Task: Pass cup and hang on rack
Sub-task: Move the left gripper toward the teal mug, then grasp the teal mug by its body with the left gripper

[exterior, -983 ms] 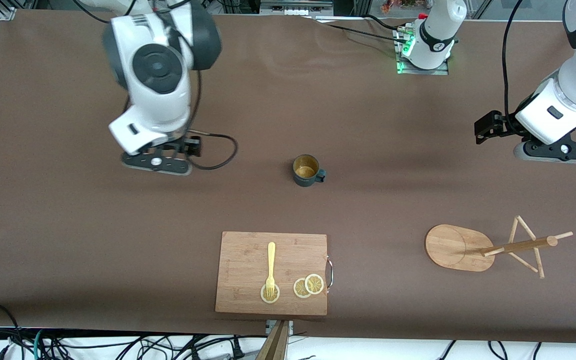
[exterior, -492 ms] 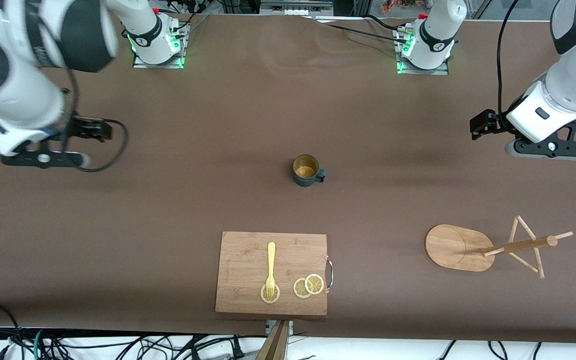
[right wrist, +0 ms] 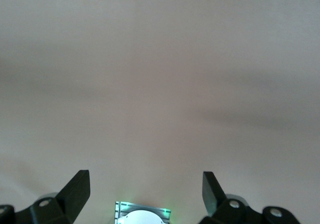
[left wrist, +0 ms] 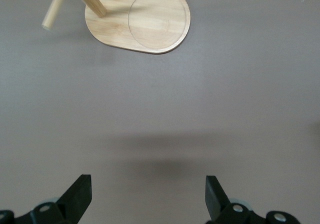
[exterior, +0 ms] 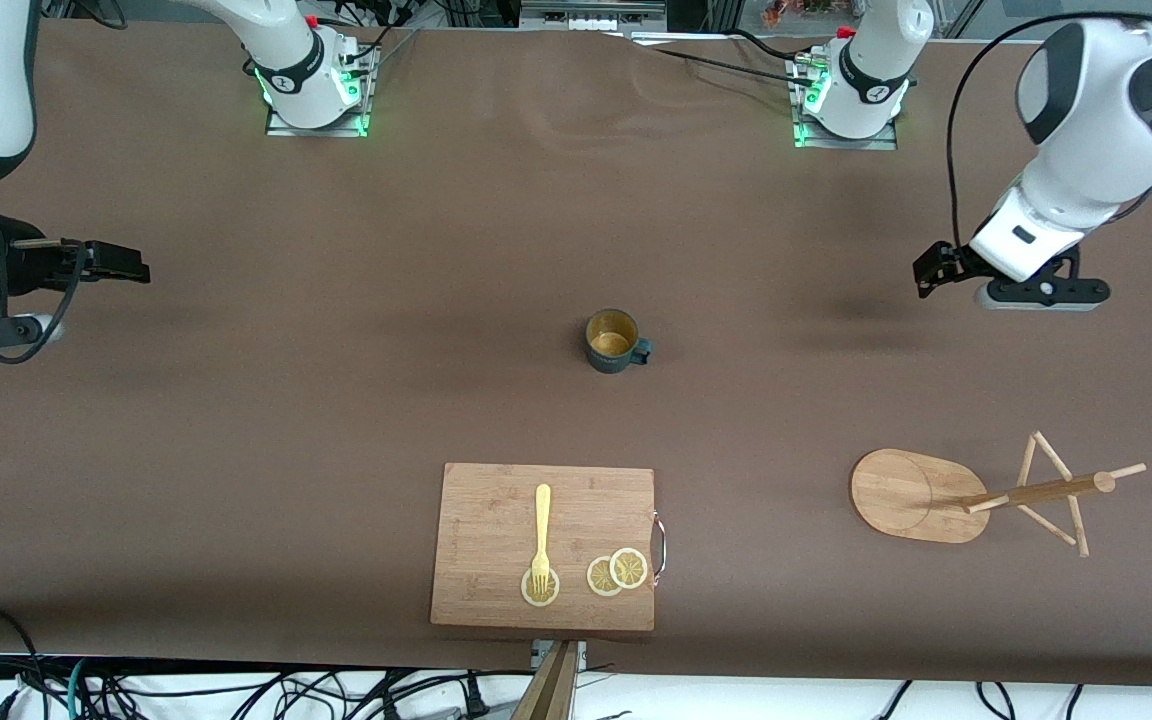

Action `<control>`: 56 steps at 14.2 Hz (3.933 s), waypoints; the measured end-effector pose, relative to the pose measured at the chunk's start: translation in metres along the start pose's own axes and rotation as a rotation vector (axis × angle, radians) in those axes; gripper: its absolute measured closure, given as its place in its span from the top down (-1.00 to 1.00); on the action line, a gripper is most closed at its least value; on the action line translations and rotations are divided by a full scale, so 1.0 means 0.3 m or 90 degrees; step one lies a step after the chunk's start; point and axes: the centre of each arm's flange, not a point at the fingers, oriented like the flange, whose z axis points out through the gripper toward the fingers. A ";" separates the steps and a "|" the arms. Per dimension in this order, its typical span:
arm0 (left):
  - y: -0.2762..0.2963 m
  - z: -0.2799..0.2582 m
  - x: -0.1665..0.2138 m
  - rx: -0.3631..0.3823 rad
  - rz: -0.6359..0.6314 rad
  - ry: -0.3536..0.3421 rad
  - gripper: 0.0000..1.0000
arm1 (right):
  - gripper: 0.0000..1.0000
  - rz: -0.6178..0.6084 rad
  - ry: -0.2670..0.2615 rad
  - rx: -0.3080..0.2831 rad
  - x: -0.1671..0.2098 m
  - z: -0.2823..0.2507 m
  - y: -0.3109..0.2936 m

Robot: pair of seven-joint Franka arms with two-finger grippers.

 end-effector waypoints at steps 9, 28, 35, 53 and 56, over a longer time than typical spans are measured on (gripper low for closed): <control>-0.071 0.337 -0.069 -0.190 0.142 0.001 1.00 | 1.00 0.070 0.086 -0.041 -0.189 -0.023 0.009; 0.369 0.919 -0.089 -0.606 0.547 0.401 1.00 | 1.00 0.125 0.112 -0.020 -0.298 -0.106 0.072; 0.560 1.043 0.011 -0.636 0.605 0.547 1.00 | 1.00 0.116 0.122 -0.019 -0.286 -0.110 0.048; 0.761 1.097 0.011 -0.665 0.625 0.585 1.00 | 1.00 0.118 0.114 -0.017 -0.287 -0.102 0.051; 0.762 1.094 0.016 -0.664 0.627 0.589 0.88 | 1.00 0.118 0.110 -0.016 -0.289 -0.101 0.050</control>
